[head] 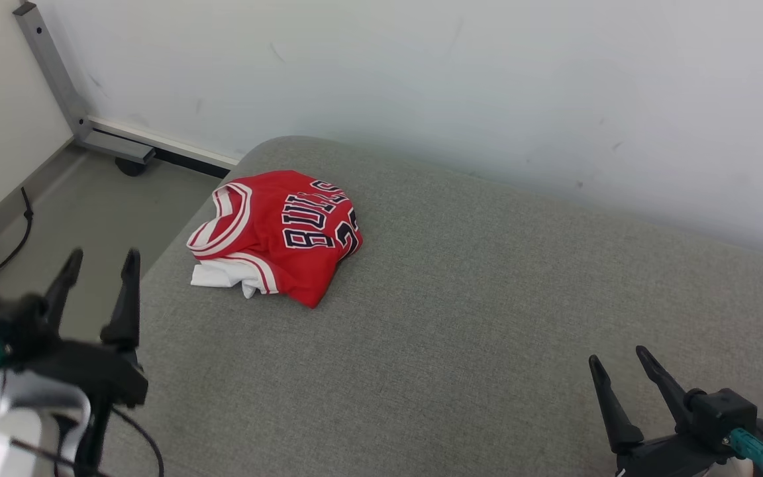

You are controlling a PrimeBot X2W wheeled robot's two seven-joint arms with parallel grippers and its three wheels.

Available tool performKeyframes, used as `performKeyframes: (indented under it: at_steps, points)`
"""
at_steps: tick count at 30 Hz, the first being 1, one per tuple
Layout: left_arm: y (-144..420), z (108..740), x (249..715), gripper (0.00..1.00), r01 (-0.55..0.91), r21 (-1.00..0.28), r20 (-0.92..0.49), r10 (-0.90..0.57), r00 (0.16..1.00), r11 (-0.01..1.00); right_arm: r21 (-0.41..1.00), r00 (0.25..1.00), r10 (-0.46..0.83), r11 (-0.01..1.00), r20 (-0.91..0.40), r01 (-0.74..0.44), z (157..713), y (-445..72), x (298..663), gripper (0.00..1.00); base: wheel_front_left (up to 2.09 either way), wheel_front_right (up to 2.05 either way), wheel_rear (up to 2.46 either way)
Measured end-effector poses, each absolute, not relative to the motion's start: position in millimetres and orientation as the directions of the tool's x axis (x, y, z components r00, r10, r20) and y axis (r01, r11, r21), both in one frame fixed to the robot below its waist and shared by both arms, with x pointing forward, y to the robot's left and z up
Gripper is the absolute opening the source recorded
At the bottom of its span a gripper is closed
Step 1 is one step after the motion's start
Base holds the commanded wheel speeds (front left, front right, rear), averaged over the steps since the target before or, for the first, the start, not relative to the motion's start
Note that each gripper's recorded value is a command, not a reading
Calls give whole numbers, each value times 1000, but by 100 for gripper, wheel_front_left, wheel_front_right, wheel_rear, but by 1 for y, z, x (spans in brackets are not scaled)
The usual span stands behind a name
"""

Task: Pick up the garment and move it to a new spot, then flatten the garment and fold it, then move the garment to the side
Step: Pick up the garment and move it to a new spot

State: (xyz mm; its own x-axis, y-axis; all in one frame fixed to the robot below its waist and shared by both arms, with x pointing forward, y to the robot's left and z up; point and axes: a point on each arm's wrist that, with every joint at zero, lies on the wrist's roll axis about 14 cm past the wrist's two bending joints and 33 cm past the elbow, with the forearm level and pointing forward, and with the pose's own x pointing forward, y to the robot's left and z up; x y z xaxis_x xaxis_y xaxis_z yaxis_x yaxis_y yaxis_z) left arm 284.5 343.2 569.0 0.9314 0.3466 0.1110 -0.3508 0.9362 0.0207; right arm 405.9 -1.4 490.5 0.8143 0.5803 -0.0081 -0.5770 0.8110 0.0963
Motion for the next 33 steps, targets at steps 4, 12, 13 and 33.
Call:
performKeyframes:
  at_steps: [4, 12, 13, 33]
  points:
    - [349, 598, 322, 100, -261, -3, 95, 260, 961, 965, 87, 822, 569, 820, -18, -565, 486, -10, 406, 100, 0, 0, 0]
    - [368, 623, 380, 100, -249, 59, -13, 251, 968, 967, 35, 823, 567, 824, -40, -566, 478, -25, 412, 100, 0, 0, 0]
    - [368, 626, 389, 100, -242, 62, -31, 244, 969, 968, 24, 824, 565, 825, -40, -564, 478, -27, 415, 100, 0, 0, 0]
    - [344, 485, 475, 100, -117, 31, -659, 109, 744, 993, -54, 881, 455, 884, -127, -464, 453, -95, 451, 100, 0, 0, 0]
